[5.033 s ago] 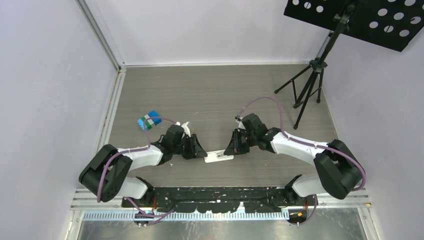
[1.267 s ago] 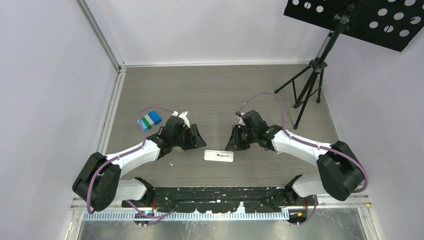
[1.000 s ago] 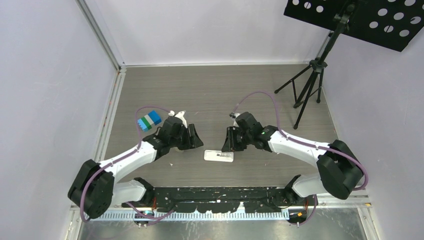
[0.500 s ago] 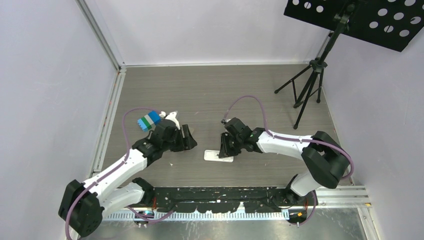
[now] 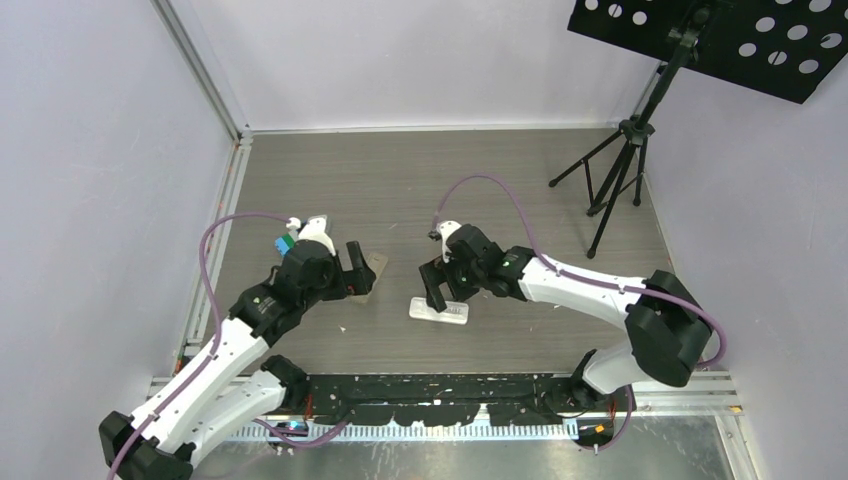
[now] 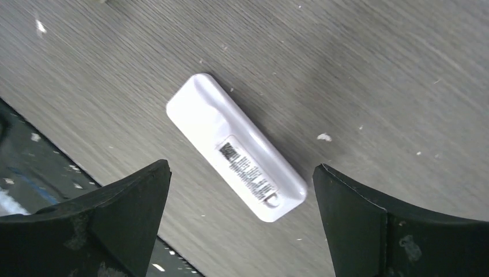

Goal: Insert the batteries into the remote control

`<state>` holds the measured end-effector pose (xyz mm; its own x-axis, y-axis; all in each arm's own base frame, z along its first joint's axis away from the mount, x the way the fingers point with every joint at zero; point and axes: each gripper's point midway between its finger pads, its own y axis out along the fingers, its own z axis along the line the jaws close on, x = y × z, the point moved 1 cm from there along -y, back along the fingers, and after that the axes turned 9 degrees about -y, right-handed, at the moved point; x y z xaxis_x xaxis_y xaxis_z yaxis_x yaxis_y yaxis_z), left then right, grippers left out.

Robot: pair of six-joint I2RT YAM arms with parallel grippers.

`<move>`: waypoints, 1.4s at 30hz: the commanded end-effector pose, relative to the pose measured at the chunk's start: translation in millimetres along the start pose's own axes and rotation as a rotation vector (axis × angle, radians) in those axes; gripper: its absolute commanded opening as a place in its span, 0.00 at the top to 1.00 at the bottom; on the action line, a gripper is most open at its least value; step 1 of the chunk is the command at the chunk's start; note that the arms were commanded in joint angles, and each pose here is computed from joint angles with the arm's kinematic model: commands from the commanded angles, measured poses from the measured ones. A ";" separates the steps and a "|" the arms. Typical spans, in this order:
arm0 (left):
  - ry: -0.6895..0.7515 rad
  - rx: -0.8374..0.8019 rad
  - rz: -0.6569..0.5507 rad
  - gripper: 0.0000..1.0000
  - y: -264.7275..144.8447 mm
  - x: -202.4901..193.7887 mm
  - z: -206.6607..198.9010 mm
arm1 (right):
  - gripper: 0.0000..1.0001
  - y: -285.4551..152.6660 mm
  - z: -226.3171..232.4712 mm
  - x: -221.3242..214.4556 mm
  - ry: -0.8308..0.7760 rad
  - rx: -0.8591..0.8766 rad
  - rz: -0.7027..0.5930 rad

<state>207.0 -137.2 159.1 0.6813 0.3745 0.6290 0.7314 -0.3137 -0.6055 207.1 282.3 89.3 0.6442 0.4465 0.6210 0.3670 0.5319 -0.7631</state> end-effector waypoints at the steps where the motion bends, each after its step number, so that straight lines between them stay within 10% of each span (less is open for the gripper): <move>1: 0.034 0.058 -0.068 0.00 -14.0 17.3 9.3 | 0.00 4.6 -14.3 2.0 -0.238 -0.044 0.046; 20: 0.073 0.021 -0.015 0.00 -2.1 12.6 1.1 | 0.08 54.5 -16.2 -23.3 -0.454 -0.087 0.232; 27: 0.092 0.008 -0.019 0.00 0.7 14.0 -1.3 | 0.51 57.1 -42.4 6.6 -0.308 -0.319 0.128; 42: 0.079 0.200 -0.059 0.00 48.4 34.5 13.9 | 0.67 49.7 -179.7 71.4 0.237 -0.578 -0.074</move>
<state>235.0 -130.1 136.2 0.6984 0.2554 0.6686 0.7145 -0.1936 -0.6723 334.2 238.4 49.4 0.7026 0.4158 0.5774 0.5846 0.1253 -0.8016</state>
